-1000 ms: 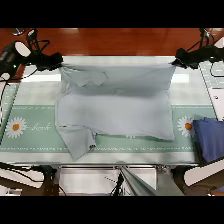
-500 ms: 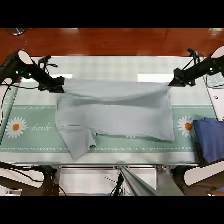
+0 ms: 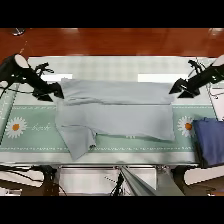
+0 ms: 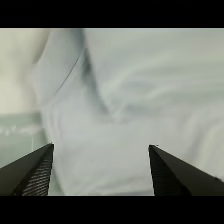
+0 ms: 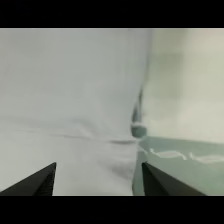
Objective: Fold the shirts.
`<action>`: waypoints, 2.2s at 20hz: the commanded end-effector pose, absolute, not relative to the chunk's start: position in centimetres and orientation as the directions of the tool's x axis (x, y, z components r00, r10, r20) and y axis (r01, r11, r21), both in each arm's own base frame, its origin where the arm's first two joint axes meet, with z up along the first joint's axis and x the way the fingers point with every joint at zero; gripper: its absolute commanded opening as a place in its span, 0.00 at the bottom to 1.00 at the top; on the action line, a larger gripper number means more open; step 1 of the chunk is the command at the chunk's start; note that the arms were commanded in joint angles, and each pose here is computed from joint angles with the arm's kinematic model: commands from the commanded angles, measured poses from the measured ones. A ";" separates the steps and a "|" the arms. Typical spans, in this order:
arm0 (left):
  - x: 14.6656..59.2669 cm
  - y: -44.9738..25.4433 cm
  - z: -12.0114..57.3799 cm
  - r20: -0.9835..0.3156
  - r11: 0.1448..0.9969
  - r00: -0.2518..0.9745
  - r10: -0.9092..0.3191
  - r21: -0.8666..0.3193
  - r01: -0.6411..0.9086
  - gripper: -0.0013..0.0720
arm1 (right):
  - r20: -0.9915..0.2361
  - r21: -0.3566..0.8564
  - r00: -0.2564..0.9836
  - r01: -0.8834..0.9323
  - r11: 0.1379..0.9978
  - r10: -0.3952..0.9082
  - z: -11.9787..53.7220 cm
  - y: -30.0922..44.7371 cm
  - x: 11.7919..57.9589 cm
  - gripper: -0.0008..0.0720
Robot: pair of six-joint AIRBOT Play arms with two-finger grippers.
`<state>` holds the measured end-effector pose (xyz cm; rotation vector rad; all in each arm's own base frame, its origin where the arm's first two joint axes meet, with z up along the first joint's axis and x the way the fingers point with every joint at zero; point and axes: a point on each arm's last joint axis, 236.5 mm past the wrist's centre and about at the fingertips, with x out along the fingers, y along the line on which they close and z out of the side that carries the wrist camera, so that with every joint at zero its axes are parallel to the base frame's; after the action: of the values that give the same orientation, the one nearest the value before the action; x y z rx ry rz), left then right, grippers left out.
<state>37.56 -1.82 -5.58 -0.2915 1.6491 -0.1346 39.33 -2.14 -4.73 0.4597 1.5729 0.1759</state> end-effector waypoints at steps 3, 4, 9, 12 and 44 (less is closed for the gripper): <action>27.4 1.6 -5.8 -0.937 0.942 -0.215 -0.276 -0.219 -0.255 0.98 | -0.909 0.416 0.152 0.247 0.875 0.389 -5.4 -1.3 32.1 0.86; 25.8 1.9 -6.1 -0.939 0.928 -0.193 -0.283 -0.217 -0.304 0.98 | -0.890 0.454 0.184 0.251 0.855 0.418 -5.8 0.2 30.5 0.86; 23.6 -1.3 -6.6 -0.896 0.767 0.107 -0.430 -0.425 -0.481 0.98 | -0.781 0.617 0.287 0.220 0.756 0.554 -5.4 6.1 25.9 0.86; 23.1 -4.6 -7.7 -0.844 0.714 0.167 -0.510 -0.524 -0.464 0.98 | -0.764 0.636 0.307 0.217 0.740 0.567 -4.8 6.5 26.2 0.86; 22.6 -8.5 -10.2 -0.845 0.774 0.134 -0.517 -0.529 -0.347 0.05 | -0.835 0.488 0.037 0.513 0.706 0.549 -10.5 2.8 21.5 0.86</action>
<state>22.52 -8.53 -10.18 -0.7417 1.4733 -0.1410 19.36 1.68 -9.84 0.8254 1.6578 0.0184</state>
